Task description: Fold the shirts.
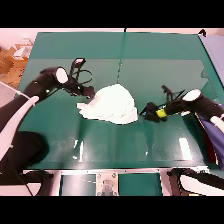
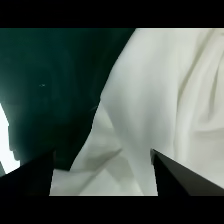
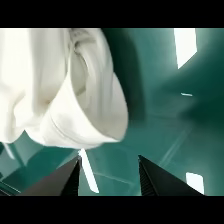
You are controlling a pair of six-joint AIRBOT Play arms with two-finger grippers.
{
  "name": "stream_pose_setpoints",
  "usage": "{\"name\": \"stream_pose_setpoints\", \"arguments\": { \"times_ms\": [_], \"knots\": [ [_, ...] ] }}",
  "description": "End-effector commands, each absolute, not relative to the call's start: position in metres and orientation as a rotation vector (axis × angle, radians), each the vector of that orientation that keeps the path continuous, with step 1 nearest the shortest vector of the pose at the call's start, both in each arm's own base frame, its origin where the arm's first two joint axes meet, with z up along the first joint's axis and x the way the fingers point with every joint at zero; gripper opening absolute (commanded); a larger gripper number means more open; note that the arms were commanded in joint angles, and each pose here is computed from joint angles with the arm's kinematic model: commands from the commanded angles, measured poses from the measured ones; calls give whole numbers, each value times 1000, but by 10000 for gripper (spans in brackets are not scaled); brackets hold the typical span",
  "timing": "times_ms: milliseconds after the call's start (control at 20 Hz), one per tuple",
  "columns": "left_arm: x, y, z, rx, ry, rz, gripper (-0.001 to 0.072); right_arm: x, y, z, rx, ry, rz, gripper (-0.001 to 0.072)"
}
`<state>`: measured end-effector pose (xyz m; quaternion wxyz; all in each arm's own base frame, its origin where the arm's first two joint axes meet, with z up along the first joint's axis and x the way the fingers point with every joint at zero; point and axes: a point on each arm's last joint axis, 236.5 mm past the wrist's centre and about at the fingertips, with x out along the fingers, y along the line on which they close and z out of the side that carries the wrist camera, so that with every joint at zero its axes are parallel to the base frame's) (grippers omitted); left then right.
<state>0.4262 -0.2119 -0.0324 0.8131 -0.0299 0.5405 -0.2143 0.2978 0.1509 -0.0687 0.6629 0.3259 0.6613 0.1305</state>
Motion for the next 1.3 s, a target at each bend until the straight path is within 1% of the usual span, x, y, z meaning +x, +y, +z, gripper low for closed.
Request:
{"name": "stream_pose_setpoints", "arguments": {
  "times_ms": [0,150,200,250,300,350,400,550,650,700,850,950,1100,1250],
  "knots": [
    [438,-240,-69,-205,1143,-517,659,293,191,-93,806,1458,293,424],
    [445,-263,-76,-325,1118,-570,658,300,213,-105,757,1413,292,422],
    [450,-268,-71,-347,1087,-582,635,301,214,-109,750,1408,285,385],
    [453,-270,-67,-355,1069,-592,434,302,213,-110,750,1405,281,305],
    [452,-271,-67,-334,1064,-610,145,305,209,-110,753,1397,272,207],
    [448,-272,-68,-311,1068,-630,24,309,204,-110,743,1384,276,79],
    [447,-271,-67,-310,1074,-634,22,312,197,-108,733,1375,288,18],
    [448,-261,-36,-279,1066,-677,21,314,178,-90,751,1405,346,16],
    [452,-246,17,-255,994,-694,20,318,153,-62,745,1393,371,16],
    [453,-235,48,-232,947,-683,20,324,139,-39,746,1352,381,16],
    [432,-204,140,-86,807,-643,20,346,103,52,722,1116,399,16],
    [407,-196,207,-77,681,-641,20,349,86,128,653,922,413,16],
    [363,-184,314,-53,429,-645,20,330,73,249,545,630,407,16],
    [321,-162,405,22,200,-603,21,290,76,348,460,386,398,16]
  ]
}}
